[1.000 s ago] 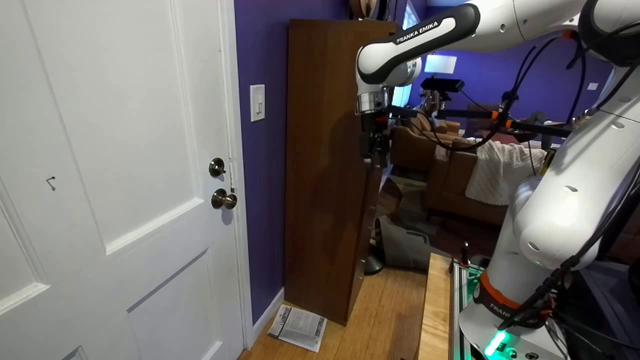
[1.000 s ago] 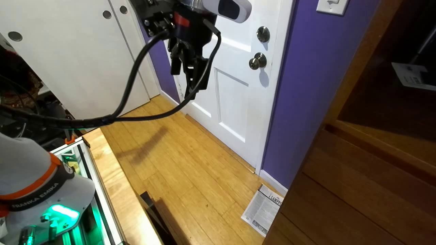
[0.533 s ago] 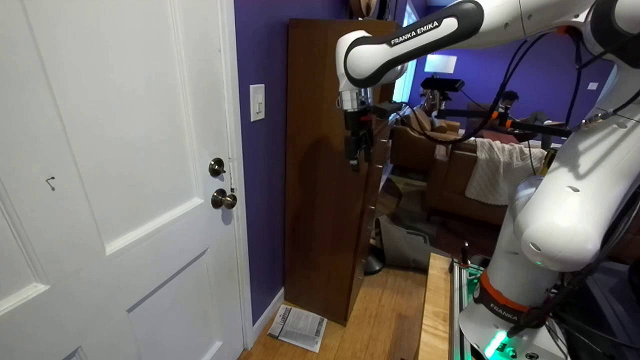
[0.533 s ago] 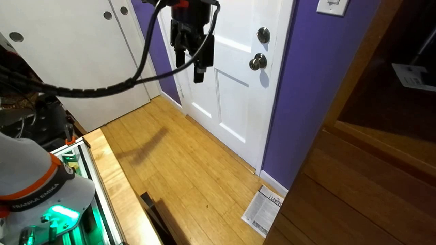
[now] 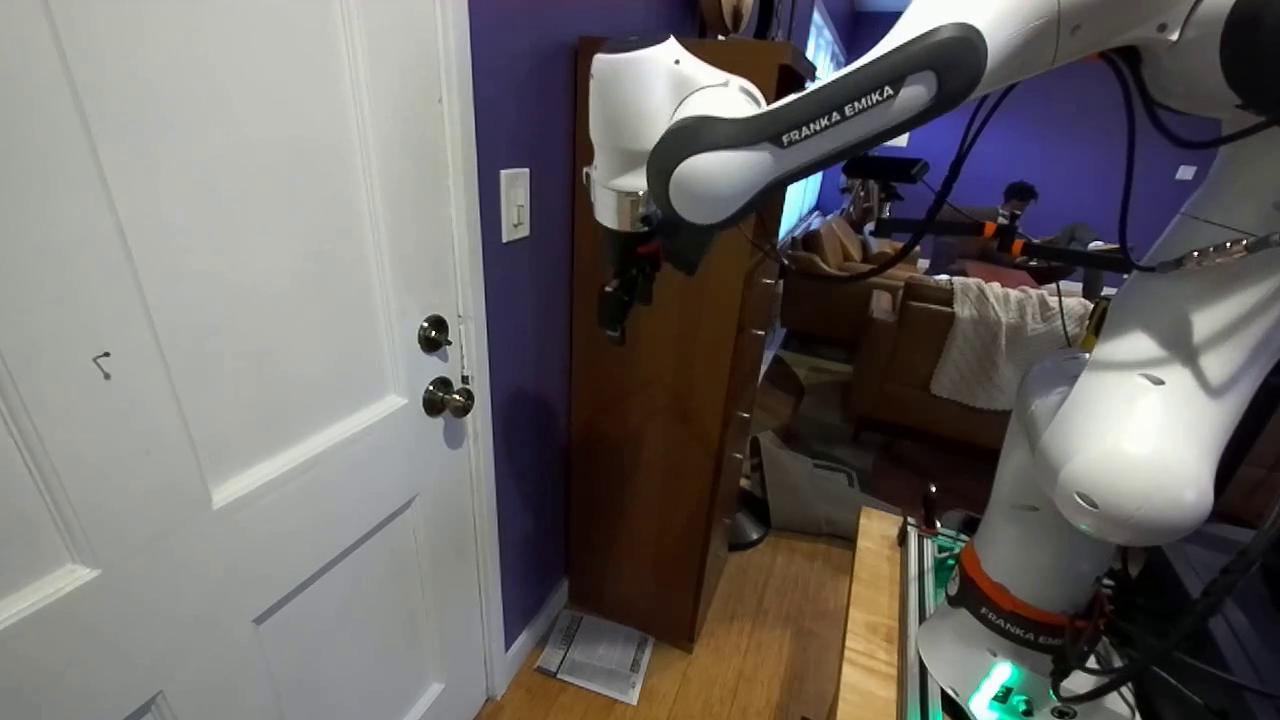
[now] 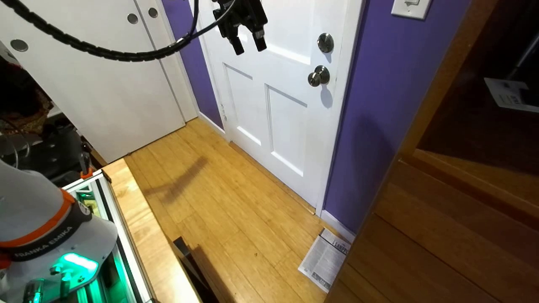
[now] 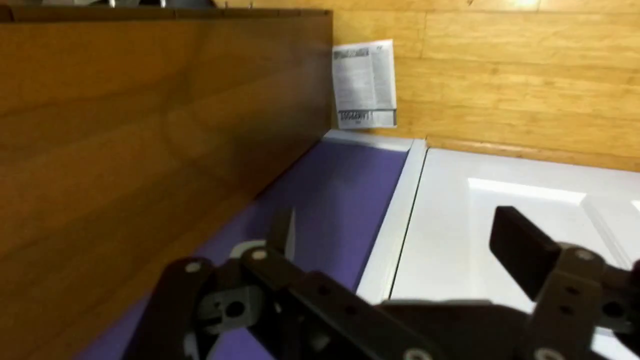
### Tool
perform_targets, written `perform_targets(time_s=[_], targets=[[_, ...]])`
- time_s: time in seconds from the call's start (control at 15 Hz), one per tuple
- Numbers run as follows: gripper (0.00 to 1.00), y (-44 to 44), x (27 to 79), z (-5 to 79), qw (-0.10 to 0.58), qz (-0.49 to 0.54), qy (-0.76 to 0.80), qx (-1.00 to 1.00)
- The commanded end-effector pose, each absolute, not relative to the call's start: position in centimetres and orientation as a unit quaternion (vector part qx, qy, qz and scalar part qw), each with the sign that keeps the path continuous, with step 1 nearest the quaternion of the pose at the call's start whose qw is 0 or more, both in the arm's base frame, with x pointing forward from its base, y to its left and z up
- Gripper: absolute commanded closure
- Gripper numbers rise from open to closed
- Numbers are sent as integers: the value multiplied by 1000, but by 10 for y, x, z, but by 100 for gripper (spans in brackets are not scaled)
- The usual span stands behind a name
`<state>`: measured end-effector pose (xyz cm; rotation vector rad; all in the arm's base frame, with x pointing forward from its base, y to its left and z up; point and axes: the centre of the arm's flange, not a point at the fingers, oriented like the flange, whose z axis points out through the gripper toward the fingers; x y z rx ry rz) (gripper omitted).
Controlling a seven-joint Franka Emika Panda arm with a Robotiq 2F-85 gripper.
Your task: Turn the top silver lock on the door to the right
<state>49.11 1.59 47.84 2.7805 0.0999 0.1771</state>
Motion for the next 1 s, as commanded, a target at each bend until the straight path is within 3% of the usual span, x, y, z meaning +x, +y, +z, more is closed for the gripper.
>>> perform_targets(time_s=[0.0, 0.27, 0.4, 0.93], targets=[[0, 45, 522, 451, 259, 119, 44, 957], [0, 72, 555, 434, 346, 157, 76, 922], [0, 66, 537, 440, 327, 153, 80, 929], [0, 72, 555, 434, 337, 148, 84, 926]])
